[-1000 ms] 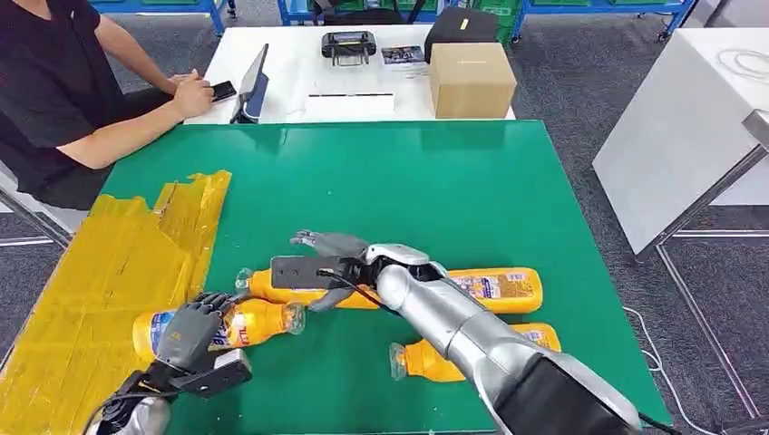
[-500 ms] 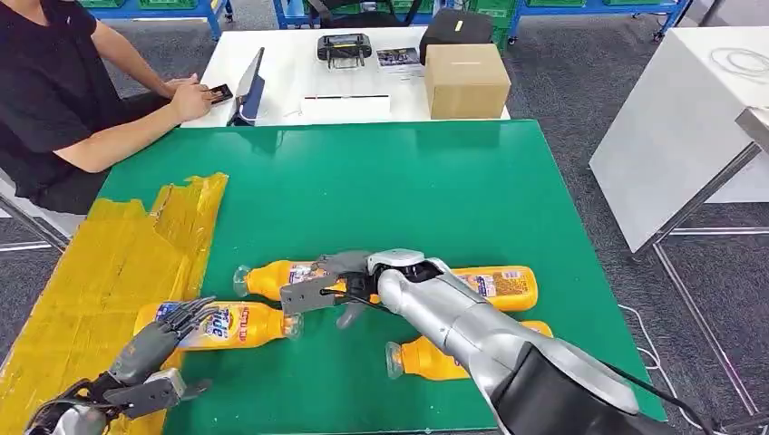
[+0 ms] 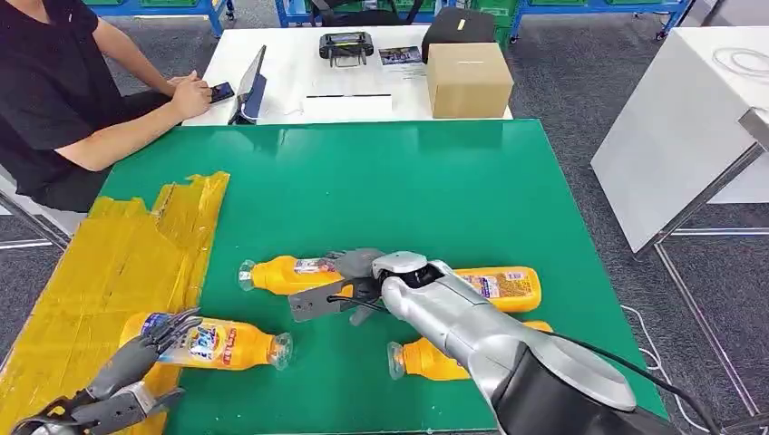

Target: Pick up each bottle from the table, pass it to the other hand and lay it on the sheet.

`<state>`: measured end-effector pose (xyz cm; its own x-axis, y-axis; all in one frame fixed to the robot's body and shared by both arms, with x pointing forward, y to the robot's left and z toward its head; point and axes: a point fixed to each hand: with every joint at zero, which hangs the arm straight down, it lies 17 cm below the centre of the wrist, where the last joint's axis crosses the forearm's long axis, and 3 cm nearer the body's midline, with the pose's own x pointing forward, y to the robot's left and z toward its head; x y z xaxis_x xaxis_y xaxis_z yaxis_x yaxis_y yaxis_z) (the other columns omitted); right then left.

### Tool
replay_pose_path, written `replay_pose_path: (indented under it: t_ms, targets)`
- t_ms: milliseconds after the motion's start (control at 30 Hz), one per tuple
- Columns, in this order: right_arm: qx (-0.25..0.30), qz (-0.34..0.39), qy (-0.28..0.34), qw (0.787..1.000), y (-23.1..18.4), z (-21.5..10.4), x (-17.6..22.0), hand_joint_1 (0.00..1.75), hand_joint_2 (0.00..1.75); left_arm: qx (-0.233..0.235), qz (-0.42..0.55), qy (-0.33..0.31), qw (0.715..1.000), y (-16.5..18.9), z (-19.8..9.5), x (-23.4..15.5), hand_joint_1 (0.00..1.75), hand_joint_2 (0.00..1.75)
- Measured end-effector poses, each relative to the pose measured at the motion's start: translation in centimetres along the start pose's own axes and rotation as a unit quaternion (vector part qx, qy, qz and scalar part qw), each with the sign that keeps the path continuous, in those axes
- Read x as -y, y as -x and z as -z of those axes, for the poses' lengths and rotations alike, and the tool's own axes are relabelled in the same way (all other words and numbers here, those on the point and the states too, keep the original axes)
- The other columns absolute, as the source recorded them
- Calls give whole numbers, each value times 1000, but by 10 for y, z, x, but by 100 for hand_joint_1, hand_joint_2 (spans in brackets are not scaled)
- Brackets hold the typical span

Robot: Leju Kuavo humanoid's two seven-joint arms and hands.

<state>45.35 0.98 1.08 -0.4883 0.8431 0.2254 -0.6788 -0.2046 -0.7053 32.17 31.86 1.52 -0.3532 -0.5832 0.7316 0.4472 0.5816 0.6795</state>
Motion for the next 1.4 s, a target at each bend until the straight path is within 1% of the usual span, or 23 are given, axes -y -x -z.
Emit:
replay_pose_path:
  t_ms: [167,300,367,400,433,467,533,567,600,733,900,1033,1100,1133,1167,1200,1267,1333,1400]
  targets:
    - [-31,-19,15,999,15,2,2,0,175,37,-75,-60,995,-28,10,-17,0,0]
    - [-57,-40,19,997,28,3,-3,0,175,97,-148,-81,981,-71,25,-24,0,0]
    - [-69,-46,9,997,34,3,-14,0,175,128,-172,-84,973,-93,31,-29,0,0]
    - [-76,-46,1,996,38,4,-24,24,175,145,-180,-91,969,-105,35,-34,0,0]
    - [-78,-48,0,996,39,4,-25,108,175,157,-189,-92,965,-113,37,-37,0,0]
    - [-81,-49,-4,995,40,4,-27,140,175,172,-199,-95,960,-122,40,-43,0,0]
    - [-86,-55,-9,995,43,3,-30,148,175,193,-212,-104,952,-134,44,-53,0,0]
    - [-88,-56,-12,994,45,3,-31,164,175,201,-216,-109,949,-138,46,-57,0,0]
    - [-92,-59,-15,994,47,3,-33,175,175,211,-223,-115,945,-143,48,-64,0,0]
    - [-106,-65,-26,992,54,2,-46,175,175,235,-238,-129,934,-155,53,-78,0,0]
    - [-114,-47,-18,992,57,3,-47,175,175,243,-238,-152,928,-159,57,-90,0,0]
    - [-108,18,37,993,50,7,-33,175,175,236,-247,-184,922,-150,55,-100,0,0]
    - [-86,73,91,989,40,10,-16,175,175,237,-276,-200,910,-143,50,-104,0,0]
    - [-66,108,131,983,34,10,-3,175,175,238,-300,-211,899,-139,47,-106,0,175]
    - [-40,140,171,974,27,10,6,175,175,236,-327,-222,888,-134,42,-106,0,175]
    - [-6,169,219,961,16,6,17,175,175,230,-359,-238,873,-127,34,-107,0,175]
    - [42,202,289,935,-8,-4,34,175,175,219,-404,-257,850,-120,22,-101,0,175]
    - [61,229,319,918,-23,-13,43,175,175,215,-427,-276,834,-120,14,-95,0,175]
    - [83,245,340,904,-36,-21,43,175,175,206,-444,-292,822,-117,8,-91,0,175]
